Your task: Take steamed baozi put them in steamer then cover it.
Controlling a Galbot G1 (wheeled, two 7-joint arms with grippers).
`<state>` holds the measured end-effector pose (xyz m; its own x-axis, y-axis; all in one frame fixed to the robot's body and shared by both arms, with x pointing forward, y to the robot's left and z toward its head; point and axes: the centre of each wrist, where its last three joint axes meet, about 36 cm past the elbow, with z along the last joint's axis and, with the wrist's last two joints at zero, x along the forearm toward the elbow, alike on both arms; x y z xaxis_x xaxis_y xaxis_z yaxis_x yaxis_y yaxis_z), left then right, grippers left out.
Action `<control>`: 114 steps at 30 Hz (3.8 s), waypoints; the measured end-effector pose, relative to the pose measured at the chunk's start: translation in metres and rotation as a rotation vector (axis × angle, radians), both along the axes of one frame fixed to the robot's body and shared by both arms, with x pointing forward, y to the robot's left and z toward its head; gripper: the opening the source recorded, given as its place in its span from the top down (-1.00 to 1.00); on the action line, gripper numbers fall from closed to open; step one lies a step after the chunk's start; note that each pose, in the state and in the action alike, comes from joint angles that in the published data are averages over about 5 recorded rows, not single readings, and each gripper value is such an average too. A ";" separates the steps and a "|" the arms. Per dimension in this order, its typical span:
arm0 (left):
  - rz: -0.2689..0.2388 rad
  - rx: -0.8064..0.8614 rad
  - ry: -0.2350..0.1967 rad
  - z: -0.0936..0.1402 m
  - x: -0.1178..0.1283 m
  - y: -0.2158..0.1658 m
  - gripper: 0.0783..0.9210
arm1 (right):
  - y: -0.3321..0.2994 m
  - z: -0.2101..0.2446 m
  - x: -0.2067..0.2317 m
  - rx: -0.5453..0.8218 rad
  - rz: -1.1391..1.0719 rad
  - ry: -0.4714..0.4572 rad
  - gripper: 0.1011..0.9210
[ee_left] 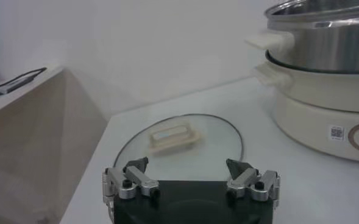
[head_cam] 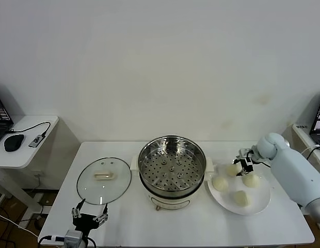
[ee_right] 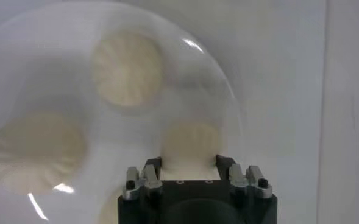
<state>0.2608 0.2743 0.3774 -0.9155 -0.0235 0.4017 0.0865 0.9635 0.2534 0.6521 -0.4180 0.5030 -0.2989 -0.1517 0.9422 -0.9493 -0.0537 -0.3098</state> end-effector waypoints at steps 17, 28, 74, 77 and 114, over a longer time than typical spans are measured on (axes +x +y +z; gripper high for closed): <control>0.004 0.008 -0.027 0.011 -0.001 0.001 -0.77 | 0.079 0.140 0.047 0.092 0.175 -0.018 -0.14; 0.007 0.007 -0.044 0.014 -0.001 0.002 -0.77 | 0.145 0.209 0.081 0.093 0.497 -0.032 -0.14; 0.046 0.014 0.005 -0.001 -0.020 0.001 -0.77 | 0.323 0.115 0.080 -0.190 1.322 -0.041 0.01; 0.046 0.014 0.009 -0.002 -0.020 0.001 -0.77 | 0.323 0.109 0.082 -0.192 1.316 -0.039 0.00; 0.018 0.005 -0.006 0.012 -0.015 -0.001 -0.77 | 0.230 0.212 0.039 -0.051 0.676 -0.042 -0.76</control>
